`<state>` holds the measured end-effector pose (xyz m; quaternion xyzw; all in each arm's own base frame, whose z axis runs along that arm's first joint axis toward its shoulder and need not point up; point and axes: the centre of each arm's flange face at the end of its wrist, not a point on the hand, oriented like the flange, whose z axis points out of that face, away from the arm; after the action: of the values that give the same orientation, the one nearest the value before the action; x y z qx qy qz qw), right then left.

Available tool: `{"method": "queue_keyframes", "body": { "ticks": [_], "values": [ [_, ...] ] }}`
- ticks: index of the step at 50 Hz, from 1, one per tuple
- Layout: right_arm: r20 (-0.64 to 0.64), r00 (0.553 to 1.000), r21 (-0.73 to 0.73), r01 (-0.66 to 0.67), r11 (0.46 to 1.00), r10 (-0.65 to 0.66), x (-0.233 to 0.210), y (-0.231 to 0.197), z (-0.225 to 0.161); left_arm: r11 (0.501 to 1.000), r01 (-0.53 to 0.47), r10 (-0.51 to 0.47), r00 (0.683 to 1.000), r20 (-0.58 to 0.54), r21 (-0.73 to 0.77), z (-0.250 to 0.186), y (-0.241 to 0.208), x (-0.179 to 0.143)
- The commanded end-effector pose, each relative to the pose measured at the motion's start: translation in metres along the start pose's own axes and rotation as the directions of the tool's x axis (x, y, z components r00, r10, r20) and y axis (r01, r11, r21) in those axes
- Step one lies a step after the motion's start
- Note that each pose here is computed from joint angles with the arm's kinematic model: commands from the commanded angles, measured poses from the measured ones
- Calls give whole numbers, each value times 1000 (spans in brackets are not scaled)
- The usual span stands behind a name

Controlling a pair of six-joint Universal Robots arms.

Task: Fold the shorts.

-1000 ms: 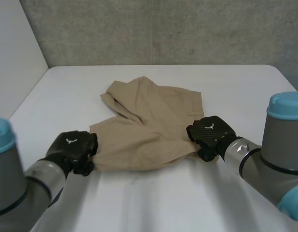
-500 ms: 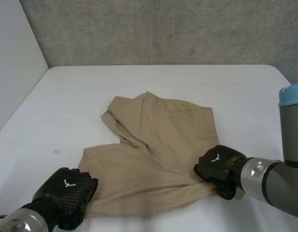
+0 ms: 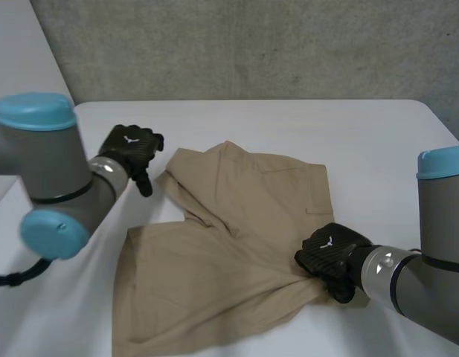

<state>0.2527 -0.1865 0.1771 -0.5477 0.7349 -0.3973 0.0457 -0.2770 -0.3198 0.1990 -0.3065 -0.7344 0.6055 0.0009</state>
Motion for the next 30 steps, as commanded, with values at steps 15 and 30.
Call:
{"method": "queue_keyframes", "body": {
  "ticks": [15,30],
  "values": [
    [-2,1000,-1,-11,1000,11,-2,7,16,996,54,-61,994,-87,-75,81,62,10],
    [-29,999,22,-43,999,44,5,3,16,985,56,-42,995,95,-161,61,59,-19]
  ]
}}
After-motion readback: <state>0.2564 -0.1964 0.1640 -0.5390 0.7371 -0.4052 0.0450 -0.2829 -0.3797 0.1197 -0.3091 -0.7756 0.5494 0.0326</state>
